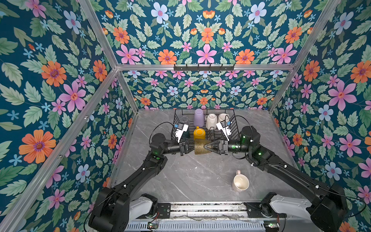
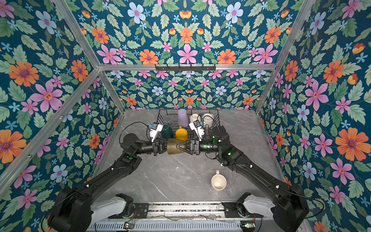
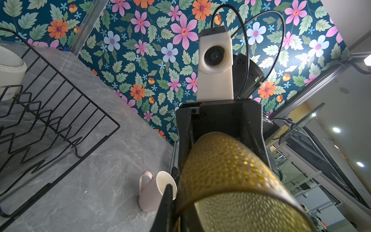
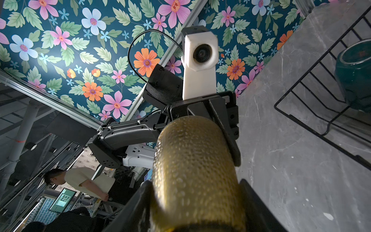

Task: Load cups into a dish rack
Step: Place the cup upside down at the dish rack.

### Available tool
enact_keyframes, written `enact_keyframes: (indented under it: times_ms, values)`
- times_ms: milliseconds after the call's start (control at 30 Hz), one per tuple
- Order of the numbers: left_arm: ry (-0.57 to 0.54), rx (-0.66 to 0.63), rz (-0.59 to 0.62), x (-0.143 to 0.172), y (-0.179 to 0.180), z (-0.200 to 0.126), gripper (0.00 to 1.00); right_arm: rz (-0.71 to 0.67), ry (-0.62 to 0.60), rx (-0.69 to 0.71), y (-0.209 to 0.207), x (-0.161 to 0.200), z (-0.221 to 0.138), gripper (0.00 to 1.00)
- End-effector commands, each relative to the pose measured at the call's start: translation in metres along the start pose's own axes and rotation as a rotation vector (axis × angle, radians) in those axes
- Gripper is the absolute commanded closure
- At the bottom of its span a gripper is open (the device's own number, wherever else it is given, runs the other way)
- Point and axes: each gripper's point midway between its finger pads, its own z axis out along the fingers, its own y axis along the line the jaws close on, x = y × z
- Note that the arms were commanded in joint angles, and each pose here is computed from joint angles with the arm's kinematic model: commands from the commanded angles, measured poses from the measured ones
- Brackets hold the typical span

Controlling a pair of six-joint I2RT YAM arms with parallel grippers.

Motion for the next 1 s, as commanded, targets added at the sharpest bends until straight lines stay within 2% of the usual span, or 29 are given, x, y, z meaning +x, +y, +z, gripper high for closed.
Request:
enact_keyframes:
  times_ms: [0, 167, 267, 600, 867, 967]
  values:
    - [-0.053, -0.008, 0.038, -0.013, -0.003, -0.002, 0.96, 0.017, -0.025, 0.099, -0.015, -0.001, -0.005, 1.00]
    - [-0.055, -0.017, 0.029, -0.014, 0.000, -0.003, 0.88, -0.001, -0.040, 0.121, -0.008, -0.004, -0.012, 1.00]
    - [-0.058, -0.021, 0.026, -0.014, 0.001, -0.003, 0.78, -0.009, -0.049, 0.133, -0.007, -0.004, -0.016, 1.00]
    - [-0.063, -0.062, 0.044, -0.015, 0.005, -0.007, 0.29, -0.039, -0.061, 0.183, -0.004, -0.007, -0.026, 1.00]
    - [-0.053, -0.337, 0.136, -0.016, 0.034, -0.025, 0.09, -0.087, -0.102, 0.294, 0.005, -0.010, -0.055, 1.00]
    - [-0.086, -0.511, 0.161, -0.023, 0.054, -0.042, 0.05, -0.106, -0.114, 0.360, 0.005, -0.010, -0.068, 1.00]
